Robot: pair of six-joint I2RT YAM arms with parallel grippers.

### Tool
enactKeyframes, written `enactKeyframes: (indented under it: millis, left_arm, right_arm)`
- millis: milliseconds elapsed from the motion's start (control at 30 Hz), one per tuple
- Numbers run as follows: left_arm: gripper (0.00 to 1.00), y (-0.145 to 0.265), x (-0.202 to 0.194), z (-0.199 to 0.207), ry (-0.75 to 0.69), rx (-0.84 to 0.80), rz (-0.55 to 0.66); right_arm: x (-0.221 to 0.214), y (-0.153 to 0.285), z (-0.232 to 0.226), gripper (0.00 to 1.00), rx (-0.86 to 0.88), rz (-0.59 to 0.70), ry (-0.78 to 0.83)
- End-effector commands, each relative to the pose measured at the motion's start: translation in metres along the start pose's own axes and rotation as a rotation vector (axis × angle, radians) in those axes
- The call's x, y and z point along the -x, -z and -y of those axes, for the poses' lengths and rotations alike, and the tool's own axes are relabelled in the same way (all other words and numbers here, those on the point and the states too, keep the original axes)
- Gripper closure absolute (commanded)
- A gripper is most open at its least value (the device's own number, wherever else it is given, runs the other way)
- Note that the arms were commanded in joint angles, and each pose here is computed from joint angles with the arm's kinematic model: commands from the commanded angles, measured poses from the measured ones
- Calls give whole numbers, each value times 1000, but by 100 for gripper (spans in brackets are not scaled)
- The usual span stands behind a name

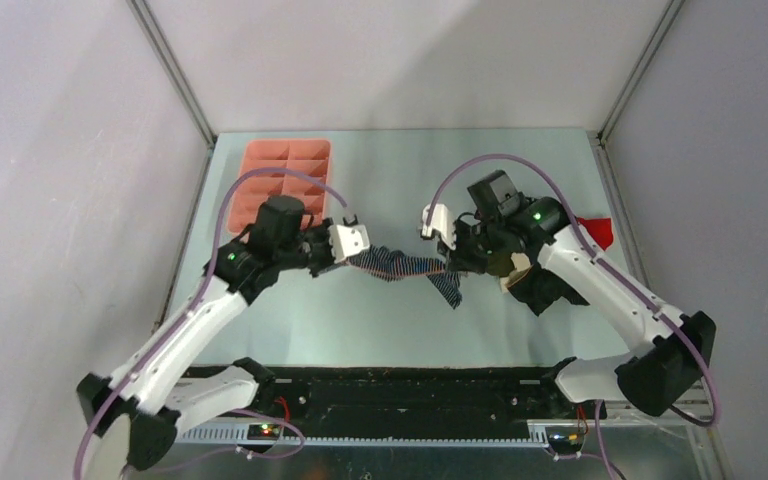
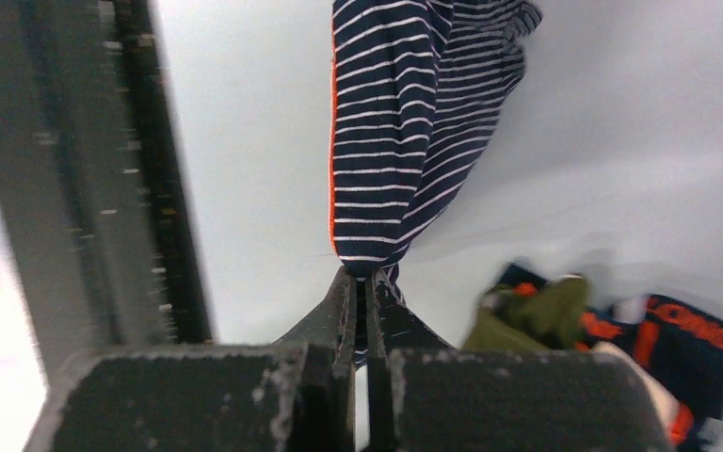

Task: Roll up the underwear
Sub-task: Flatten out the underwear at the center of the board.

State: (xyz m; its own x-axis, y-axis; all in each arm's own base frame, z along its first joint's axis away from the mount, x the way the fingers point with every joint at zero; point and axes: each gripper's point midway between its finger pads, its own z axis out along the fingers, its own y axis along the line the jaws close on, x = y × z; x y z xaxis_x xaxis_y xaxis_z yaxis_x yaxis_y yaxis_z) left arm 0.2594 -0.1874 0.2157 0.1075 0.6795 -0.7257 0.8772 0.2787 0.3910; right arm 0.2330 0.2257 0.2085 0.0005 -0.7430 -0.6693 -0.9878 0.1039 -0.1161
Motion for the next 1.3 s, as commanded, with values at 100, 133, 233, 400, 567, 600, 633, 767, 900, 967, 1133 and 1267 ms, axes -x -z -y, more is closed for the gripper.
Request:
enactKeyframes:
  millis: [100, 133, 233, 400, 567, 600, 633, 767, 900, 967, 1133, 1267]
  left_arm:
    - [100, 50, 4, 81, 233, -166, 12]
    - [100, 59, 13, 79, 240, -158, 30]
    - [100, 81, 34, 79, 262, -167, 70]
    - [100, 64, 32, 65, 309, -133, 53]
    - [100, 7, 8, 15, 532, -33, -8]
    - [100, -14, -5, 7, 589, -36, -45]
    - [100, -25, -10, 1, 607, -34, -57]
    - [68, -82, -51, -67, 735, 192, -173]
    - [47, -91, -71, -131, 926, 356, -211]
    - [43, -80, -58, -135, 898, 356, -158]
    - [41, -74, -52, -82, 912, 181, -118]
    - [47, -80, -75, -18, 1017, 16, -172]
  right_arm:
    - [5, 35, -97, 100, 201, 64, -153]
    - [8, 45, -109, 100, 225, 83, -156]
    - [19, 66, -124, 100, 237, 115, -159]
    - [22, 65, -105, 100, 216, 97, -230]
    - [-3, 19, -23, 100, 222, 78, -413]
    - [-9, 10, -12, 100, 220, 63, -424]
    - [-22, -11, 9, 100, 223, 29, -453]
    - [-55, -65, 87, 81, 191, -60, -670]
    - [-60, -59, 165, 55, 15, -7, -765]
    - [-58, -43, 171, 47, -42, 5, -728]
    - [-69, -25, 139, 41, -54, -12, -747]
    - [-89, -39, 97, 48, 1, -65, -779]
